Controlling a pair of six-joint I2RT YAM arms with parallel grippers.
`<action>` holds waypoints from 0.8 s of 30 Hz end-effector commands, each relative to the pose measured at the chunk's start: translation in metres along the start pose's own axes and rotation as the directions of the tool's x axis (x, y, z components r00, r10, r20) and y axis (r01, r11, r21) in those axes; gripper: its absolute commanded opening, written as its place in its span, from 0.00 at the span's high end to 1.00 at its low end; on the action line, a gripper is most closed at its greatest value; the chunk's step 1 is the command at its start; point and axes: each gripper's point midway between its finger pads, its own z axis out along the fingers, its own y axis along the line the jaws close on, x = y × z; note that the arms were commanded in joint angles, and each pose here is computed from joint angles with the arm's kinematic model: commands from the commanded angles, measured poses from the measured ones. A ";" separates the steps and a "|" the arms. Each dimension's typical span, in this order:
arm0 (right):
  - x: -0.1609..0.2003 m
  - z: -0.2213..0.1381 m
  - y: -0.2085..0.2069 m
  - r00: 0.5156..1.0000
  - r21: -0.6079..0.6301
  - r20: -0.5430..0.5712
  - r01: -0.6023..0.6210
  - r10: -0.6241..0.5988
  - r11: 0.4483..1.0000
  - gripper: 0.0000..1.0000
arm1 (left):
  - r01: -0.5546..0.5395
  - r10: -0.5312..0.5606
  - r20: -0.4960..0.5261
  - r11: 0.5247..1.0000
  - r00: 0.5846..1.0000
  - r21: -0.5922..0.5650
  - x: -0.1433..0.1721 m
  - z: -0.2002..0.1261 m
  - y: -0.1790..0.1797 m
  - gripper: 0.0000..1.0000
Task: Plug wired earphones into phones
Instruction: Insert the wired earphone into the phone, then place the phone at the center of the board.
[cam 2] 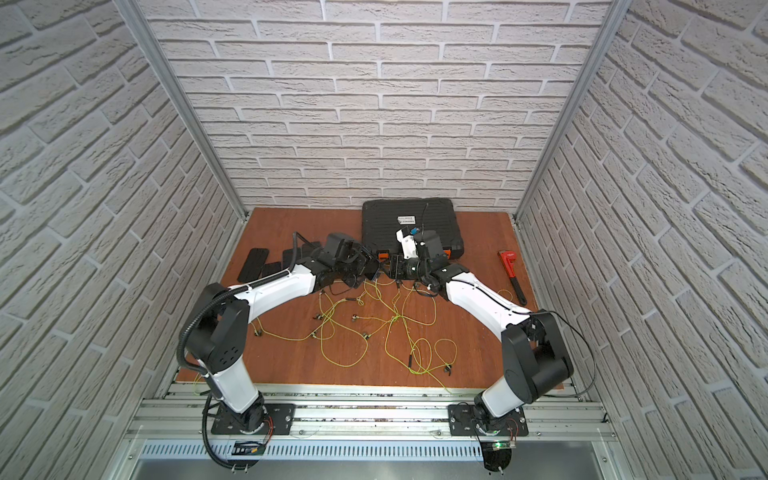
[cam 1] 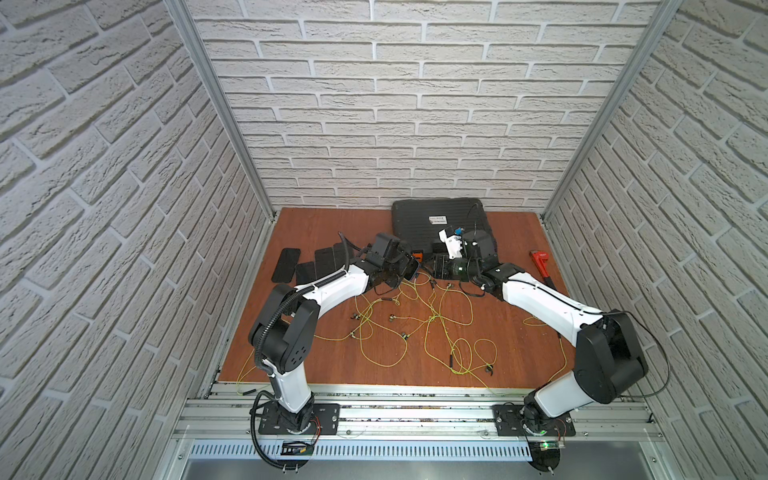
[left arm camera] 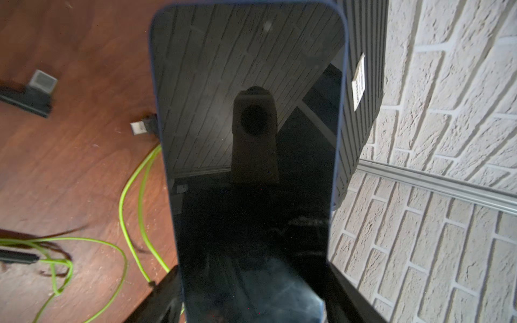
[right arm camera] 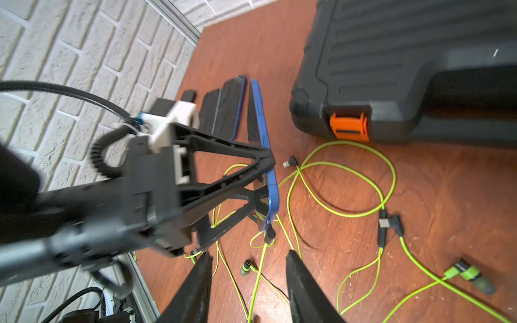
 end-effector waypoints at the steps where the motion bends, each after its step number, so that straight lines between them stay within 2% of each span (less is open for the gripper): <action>1: -0.012 0.006 0.011 1.000 -0.047 0.027 -0.015 0.016 0.999 0.55 | -0.054 0.054 -0.005 0.994 0.999 0.092 0.003 -0.007 -0.033 1.00; 5: -0.014 0.017 0.009 0.999 -0.056 0.025 -0.020 0.021 0.998 0.57 | -0.056 0.058 -0.014 0.993 0.998 0.103 0.007 -0.008 -0.036 1.00; 8: -0.018 0.020 0.011 0.999 -0.067 0.040 -0.022 0.024 0.998 0.68 | -0.059 0.062 -0.026 0.992 0.998 0.116 0.011 -0.008 -0.040 1.00; 16: -0.023 0.026 0.006 0.997 -0.053 0.066 -0.028 0.031 0.998 0.71 | -0.048 0.055 -0.047 0.990 0.997 0.133 0.018 -0.007 -0.043 1.00; 24: -0.025 0.027 0.001 0.995 -0.039 0.094 -0.033 0.037 0.999 0.91 | -0.046 0.053 -0.048 0.988 0.997 0.148 0.020 -0.012 -0.048 1.00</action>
